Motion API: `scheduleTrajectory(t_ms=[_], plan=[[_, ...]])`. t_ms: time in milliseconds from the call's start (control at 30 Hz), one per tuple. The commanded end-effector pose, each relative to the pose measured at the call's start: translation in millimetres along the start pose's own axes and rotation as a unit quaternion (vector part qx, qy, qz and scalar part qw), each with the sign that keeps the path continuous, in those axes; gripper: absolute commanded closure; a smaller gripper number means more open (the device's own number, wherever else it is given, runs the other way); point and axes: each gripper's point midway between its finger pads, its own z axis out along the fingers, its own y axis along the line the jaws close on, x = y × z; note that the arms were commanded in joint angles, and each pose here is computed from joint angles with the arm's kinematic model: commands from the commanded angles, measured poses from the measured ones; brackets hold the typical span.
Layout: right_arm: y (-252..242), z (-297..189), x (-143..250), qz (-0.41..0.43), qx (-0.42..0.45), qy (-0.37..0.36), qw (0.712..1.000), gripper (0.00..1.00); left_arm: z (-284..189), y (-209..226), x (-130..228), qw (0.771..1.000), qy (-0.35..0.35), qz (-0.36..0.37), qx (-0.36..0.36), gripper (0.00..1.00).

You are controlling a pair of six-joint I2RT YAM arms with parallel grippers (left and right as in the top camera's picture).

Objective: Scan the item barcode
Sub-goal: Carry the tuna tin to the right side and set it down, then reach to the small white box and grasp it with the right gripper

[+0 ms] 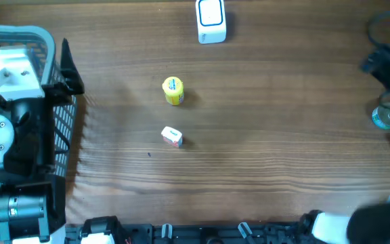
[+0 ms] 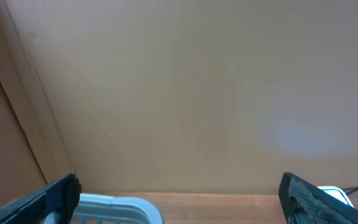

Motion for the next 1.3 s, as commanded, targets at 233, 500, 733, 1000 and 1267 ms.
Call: scheduleTrajectory(t_ms=[233, 500, 733, 1000, 1267], plan=[[228.1, -55.2, 251.8, -0.514, -0.219, 0.206, 0.803, 0.0, -7.8, -0.5, -9.6, 1.0, -0.018, -0.005, 0.005, 0.0], [241.0, -5.5, 355.0, -0.601, -0.178, 0.303, 0.718, 0.0, -7.8, -0.6, -8.7, 1.0, -0.016, -0.005, 0.005, 0.0], [270.6, -15.0, 395.0, -0.699, -0.158, 0.205, 0.667, 0.0, -7.8, -0.6, -8.7, 1.0, -0.016, -0.005, 0.005, 0.0], [290.7, 32.1, 422.3, -0.702, -0.158, 0.19, 0.668, 0.07, -7.6, -0.7, -7.7, 1.0, -0.014, -0.005, 0.005, 0.0], [306.1, 26.0, 433.9, -0.686, -0.207, 0.195, 0.67, 0.37, -7.6, -0.8, -6.8, 1.0, -0.012, -0.005, 0.005, 0.0]])
